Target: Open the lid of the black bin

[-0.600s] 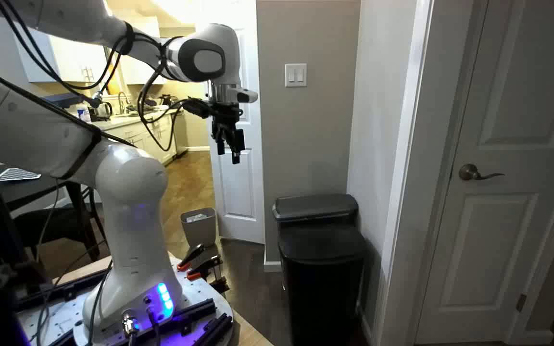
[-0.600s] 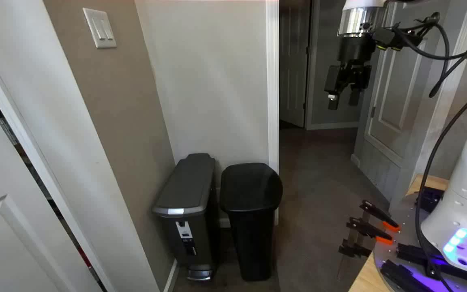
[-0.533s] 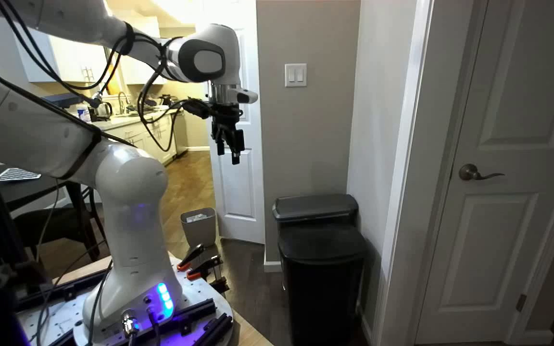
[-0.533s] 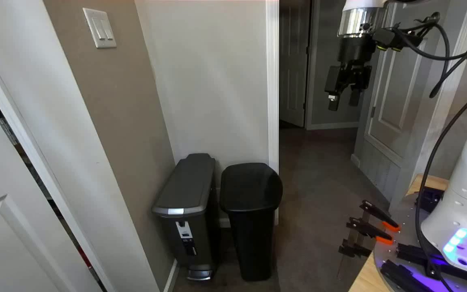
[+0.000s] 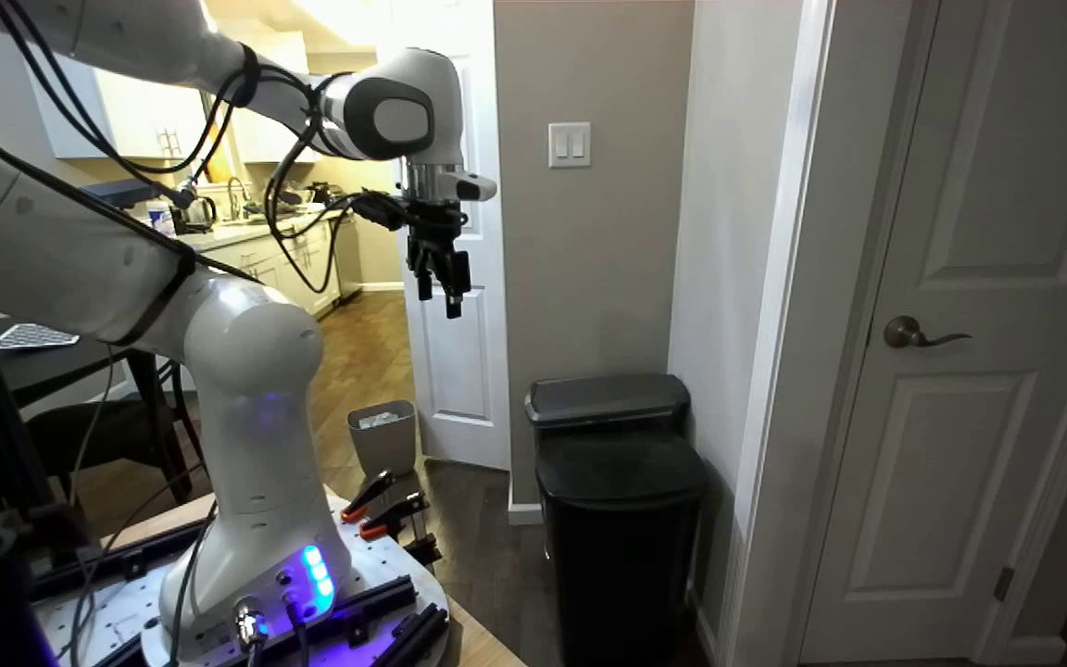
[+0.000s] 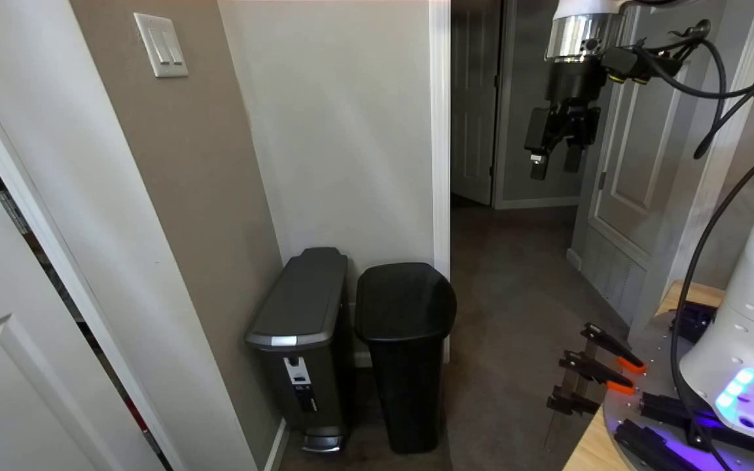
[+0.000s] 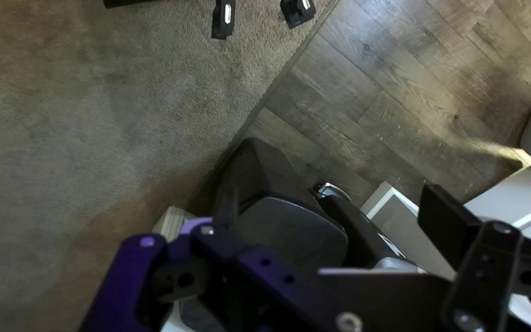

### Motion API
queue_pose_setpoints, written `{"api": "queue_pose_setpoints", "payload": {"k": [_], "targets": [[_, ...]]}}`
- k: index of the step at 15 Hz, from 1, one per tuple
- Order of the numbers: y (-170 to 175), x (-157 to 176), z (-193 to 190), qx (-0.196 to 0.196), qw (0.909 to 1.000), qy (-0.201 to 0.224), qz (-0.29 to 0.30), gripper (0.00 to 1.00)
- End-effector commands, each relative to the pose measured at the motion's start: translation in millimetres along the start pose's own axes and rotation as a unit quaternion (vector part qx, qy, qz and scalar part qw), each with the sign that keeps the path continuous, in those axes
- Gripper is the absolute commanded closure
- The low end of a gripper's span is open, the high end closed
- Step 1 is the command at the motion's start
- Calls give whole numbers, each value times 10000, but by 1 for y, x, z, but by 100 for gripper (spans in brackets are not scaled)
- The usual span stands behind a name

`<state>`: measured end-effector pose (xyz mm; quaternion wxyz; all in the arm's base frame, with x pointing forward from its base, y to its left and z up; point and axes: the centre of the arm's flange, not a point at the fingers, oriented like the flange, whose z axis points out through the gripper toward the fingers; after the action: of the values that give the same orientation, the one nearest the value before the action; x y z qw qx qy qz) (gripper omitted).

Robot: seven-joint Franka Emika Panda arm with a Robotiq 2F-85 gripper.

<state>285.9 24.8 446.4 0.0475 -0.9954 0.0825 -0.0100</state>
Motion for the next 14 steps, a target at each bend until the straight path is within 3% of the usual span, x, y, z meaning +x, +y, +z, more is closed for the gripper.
{"api": "queue_pose_setpoints", "payload": {"k": [1,8,14], "targets": [[0,0,0,0,10000,0,0,0],[1,4,5,-39,10000,-58,-35,0],[17,57,32,-22,10000,42,44,0]]}}
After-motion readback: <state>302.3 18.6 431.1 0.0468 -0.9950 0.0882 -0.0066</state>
